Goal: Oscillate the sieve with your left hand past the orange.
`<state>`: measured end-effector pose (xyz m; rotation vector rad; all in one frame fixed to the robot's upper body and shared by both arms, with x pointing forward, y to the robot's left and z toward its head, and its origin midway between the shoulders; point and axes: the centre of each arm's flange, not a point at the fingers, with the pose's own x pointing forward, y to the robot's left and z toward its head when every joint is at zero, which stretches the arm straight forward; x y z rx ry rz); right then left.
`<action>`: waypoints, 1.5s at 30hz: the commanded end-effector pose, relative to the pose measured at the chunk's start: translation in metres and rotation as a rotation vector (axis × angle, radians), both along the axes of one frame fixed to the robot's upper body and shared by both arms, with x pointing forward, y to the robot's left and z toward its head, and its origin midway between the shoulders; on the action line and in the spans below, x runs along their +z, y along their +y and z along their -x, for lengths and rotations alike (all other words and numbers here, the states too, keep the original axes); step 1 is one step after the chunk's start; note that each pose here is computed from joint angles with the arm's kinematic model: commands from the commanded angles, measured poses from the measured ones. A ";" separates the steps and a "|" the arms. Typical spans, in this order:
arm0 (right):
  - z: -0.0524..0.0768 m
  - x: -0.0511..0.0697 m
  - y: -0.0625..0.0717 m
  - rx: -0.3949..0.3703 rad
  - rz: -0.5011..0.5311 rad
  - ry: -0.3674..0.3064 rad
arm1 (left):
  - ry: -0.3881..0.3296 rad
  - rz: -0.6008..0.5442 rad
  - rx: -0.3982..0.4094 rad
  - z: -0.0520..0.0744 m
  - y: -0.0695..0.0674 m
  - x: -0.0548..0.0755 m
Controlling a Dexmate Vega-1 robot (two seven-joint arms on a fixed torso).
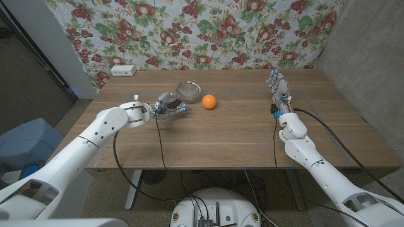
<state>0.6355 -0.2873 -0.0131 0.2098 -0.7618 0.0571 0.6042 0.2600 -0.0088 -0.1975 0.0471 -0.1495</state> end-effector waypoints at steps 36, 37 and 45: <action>-0.004 0.002 0.001 0.001 -0.001 0.005 | -0.583 -0.270 0.355 0.026 -0.018 0.012; -0.004 0.002 0.001 0.002 -0.001 0.005 | -0.597 -0.263 0.346 0.026 -0.018 0.012; -0.005 0.002 0.003 0.003 0.003 0.007 | -0.694 -0.196 0.246 0.019 -0.014 0.010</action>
